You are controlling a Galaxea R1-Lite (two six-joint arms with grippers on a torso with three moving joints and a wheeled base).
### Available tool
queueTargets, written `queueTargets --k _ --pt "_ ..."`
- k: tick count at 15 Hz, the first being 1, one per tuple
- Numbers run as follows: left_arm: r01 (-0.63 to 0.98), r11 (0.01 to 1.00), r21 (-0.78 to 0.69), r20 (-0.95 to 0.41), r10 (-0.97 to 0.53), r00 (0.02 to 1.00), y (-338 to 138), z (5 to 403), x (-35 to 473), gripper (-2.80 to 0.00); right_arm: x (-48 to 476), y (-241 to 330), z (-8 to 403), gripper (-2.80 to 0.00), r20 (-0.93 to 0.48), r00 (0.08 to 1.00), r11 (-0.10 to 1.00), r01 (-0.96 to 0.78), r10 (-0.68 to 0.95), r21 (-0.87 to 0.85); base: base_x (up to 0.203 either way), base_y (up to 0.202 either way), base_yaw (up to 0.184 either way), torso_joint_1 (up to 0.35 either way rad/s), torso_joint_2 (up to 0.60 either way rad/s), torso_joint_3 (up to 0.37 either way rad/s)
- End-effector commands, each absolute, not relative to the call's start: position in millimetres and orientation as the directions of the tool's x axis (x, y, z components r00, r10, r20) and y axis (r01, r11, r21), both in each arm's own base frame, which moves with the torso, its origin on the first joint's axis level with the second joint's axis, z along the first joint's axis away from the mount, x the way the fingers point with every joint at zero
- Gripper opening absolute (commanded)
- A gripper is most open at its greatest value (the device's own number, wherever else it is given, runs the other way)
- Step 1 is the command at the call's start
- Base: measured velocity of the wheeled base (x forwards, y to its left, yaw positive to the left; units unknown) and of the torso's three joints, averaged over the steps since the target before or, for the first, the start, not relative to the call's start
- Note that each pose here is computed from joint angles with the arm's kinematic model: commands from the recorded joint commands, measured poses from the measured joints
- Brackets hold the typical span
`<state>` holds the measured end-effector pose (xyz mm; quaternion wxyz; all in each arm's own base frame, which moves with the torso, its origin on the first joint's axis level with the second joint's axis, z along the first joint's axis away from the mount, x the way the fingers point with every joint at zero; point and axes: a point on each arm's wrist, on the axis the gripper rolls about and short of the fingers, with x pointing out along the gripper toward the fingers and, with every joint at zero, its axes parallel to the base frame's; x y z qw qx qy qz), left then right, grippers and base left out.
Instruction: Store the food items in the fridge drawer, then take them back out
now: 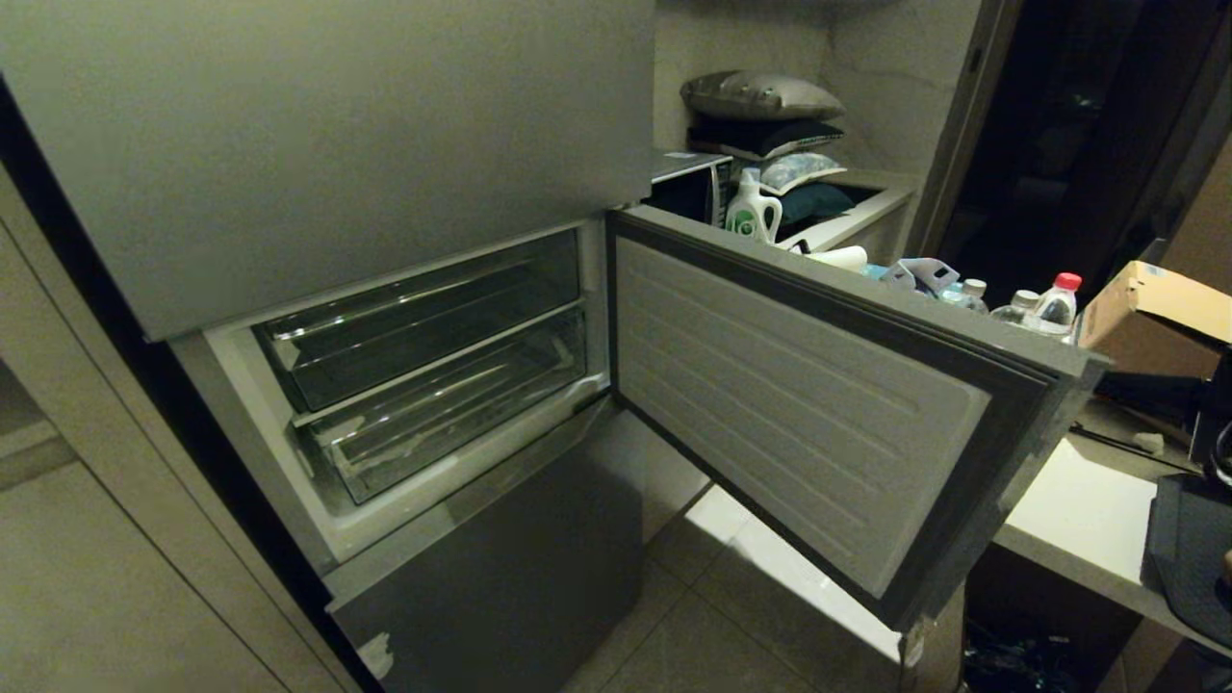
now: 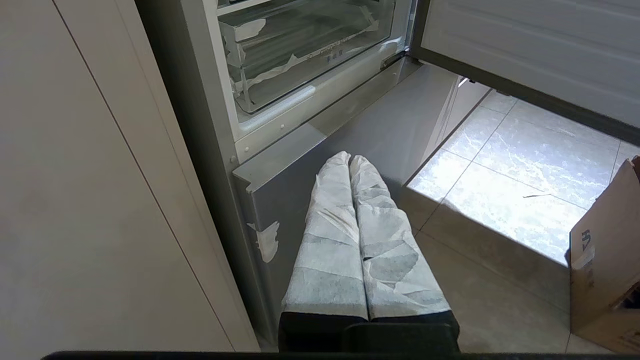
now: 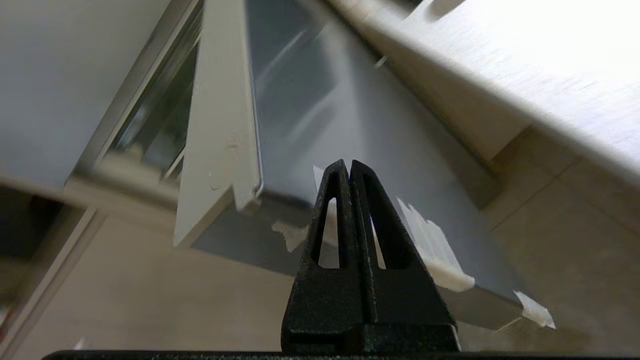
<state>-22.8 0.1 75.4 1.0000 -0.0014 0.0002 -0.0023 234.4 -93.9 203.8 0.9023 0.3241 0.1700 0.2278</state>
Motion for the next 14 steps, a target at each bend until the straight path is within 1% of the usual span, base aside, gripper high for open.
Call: queueTargets --k 1,11,14 --pt "0.005 1.0 -0.003 -0.002 -0.005 1.0 0 76 -23 -2.8 224 -73 208 -2.8 -0.146 0.806 0.669 -0.358 0.573 0.652 0.0 0.0 0.0 0.0 0.0 0.0" --pt "0.005 1.0 -0.003 -0.003 -0.005 1.0 0 75 -23 -2.8 241 -9 201 -2.8 -0.163 0.624 0.553 -0.503 0.764 0.664 0.0 0.0 0.0 0.0 0.0 0.0" --pt "0.005 1.0 -0.003 -0.003 -0.005 1.0 0 75 -23 -2.8 258 17 193 -2.8 -0.204 0.607 0.565 -0.493 0.768 0.662 0.0 0.0 0.0 0.0 0.0 0.0"
